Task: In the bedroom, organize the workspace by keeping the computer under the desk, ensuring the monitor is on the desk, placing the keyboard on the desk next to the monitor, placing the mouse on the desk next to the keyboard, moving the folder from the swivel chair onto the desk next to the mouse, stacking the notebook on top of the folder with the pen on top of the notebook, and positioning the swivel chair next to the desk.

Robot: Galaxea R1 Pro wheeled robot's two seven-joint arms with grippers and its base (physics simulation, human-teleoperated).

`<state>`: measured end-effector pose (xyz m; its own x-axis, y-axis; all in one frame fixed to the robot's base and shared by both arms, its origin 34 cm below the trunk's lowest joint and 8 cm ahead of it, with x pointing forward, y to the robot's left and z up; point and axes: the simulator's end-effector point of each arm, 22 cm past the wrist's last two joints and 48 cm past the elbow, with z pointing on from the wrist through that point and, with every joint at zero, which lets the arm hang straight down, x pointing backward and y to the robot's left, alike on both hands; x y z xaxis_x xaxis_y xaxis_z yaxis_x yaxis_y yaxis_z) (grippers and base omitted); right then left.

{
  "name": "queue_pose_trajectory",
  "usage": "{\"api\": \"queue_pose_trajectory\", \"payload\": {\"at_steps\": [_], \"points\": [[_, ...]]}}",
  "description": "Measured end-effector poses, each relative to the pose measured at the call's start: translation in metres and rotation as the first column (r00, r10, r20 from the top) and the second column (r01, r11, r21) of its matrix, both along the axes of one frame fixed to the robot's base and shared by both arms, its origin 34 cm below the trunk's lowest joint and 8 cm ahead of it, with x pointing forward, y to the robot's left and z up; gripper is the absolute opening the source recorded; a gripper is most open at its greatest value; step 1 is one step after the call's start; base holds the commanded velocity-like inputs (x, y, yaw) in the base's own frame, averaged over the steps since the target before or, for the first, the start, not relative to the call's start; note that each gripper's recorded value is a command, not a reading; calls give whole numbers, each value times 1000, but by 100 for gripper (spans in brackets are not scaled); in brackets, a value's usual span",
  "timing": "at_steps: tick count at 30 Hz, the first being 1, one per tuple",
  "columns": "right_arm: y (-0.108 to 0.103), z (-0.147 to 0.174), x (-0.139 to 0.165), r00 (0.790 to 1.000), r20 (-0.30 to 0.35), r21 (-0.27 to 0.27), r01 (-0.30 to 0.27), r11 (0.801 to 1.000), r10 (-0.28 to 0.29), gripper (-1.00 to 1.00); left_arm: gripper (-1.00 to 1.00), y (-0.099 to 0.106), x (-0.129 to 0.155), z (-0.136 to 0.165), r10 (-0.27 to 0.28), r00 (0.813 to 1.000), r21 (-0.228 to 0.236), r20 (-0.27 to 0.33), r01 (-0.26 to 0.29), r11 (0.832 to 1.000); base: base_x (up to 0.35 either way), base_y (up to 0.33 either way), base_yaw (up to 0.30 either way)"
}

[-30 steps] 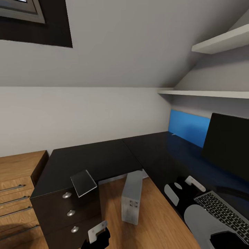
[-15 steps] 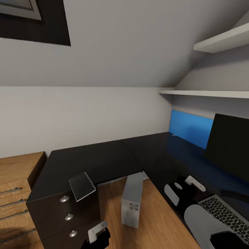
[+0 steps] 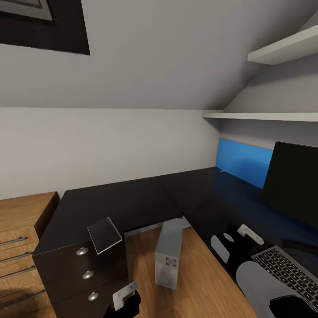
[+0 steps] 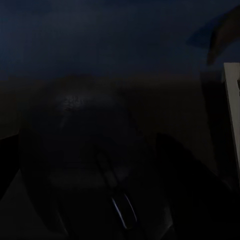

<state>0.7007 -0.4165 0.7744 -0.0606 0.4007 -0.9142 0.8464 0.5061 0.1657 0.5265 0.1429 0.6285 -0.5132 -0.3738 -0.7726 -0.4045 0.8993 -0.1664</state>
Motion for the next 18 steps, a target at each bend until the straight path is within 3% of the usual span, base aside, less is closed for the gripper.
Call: {"api": "queue_pose_trajectory", "payload": {"at_steps": [18], "points": [[0,0,0,1000,0,-1,-1,1000,1,-100,100,0,0,0,1,1000,-2,-2,-1,1000,0,0,0]]}}
